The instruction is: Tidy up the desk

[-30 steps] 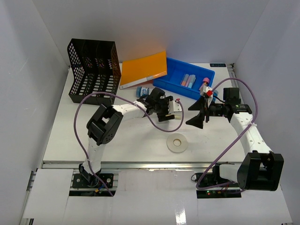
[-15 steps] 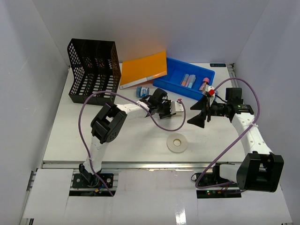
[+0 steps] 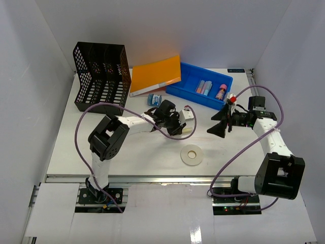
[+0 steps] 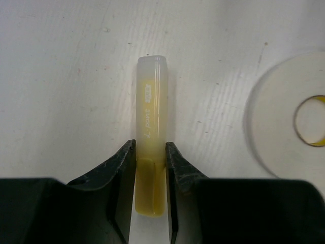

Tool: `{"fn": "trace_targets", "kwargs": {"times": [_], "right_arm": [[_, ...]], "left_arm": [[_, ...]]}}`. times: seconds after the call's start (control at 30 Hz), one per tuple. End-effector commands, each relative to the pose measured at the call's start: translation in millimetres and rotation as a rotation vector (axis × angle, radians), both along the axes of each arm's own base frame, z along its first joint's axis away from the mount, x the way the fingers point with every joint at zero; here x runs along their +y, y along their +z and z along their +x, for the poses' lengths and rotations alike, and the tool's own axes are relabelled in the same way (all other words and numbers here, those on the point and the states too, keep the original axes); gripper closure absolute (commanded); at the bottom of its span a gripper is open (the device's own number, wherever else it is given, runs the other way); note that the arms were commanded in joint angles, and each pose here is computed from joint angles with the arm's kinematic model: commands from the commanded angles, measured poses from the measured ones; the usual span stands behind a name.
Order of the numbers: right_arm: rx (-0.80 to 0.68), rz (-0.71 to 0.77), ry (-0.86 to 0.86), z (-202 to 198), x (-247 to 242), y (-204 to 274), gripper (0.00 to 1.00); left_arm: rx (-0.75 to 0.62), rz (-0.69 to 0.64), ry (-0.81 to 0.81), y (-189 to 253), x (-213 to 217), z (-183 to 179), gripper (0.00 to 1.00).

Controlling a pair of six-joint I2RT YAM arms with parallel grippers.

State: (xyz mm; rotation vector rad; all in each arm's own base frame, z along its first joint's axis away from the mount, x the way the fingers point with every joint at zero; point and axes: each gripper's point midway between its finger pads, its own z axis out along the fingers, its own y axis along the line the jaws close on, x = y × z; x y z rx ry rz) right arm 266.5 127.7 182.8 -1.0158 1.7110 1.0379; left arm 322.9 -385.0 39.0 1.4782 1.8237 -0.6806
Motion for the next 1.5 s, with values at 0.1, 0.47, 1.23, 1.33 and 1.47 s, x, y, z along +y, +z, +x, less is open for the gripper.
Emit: {"fn": "trace_targets", "kwargs": {"times": [0.1, 0.47, 1.23, 1.33, 1.47], "right_arm": [[-0.173, -0.165, 0.170, -19.8, 23.4, -20.7, 0.07], [-0.777, -0.467, 0.400, -16.9, 77.6, 2.4, 0.07], [-0.793, -0.593, 0.614, -35.7, 105.9, -22.2, 0.24], [-0.809, -0.613, 0.556, -24.7, 105.7, -12.6, 0.25], [-0.806, -0.601, 0.529, -21.8, 108.1, -2.9, 0.25]], "left_arm": [[0.168, -0.168, 0.011, 74.4, 3.7, -45.3, 0.81], [0.341, -0.220, -0.120, 106.3, 27.6, -112.6, 0.80], [0.355, -0.280, -0.098, 108.7, 43.0, -108.1, 0.78], [0.365, -0.274, -0.094, 104.5, 43.6, -108.5, 0.78], [0.369, -0.265, -0.086, 99.5, 44.5, -107.4, 0.79]]}}
